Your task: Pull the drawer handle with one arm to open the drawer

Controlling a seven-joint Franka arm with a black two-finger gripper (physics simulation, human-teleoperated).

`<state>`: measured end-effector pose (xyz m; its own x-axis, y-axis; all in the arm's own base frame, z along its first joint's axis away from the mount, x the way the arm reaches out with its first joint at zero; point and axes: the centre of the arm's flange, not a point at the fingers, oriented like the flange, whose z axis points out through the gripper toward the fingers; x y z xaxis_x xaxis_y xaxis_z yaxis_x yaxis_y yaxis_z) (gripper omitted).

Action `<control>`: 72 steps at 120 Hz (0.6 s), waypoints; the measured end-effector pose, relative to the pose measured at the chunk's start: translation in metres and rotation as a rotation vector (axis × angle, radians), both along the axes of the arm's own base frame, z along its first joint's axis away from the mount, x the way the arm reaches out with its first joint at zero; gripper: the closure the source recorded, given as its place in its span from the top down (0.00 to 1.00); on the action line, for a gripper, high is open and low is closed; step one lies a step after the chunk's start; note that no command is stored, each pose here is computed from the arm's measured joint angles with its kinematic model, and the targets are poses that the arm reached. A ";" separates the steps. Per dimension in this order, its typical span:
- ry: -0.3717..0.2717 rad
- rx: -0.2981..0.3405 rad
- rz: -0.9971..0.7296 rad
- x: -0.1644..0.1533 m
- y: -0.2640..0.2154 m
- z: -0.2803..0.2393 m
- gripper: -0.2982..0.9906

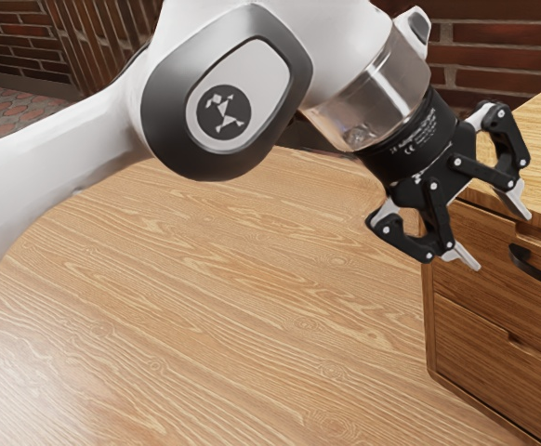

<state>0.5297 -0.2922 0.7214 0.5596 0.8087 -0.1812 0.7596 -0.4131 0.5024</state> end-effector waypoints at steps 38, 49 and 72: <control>-0.002 -0.004 -0.007 0.013 -0.019 -0.024 0.50; -0.008 -0.008 -0.017 0.012 -0.027 -0.026 0.49; -0.020 -0.013 -0.016 0.008 -0.027 -0.022 0.48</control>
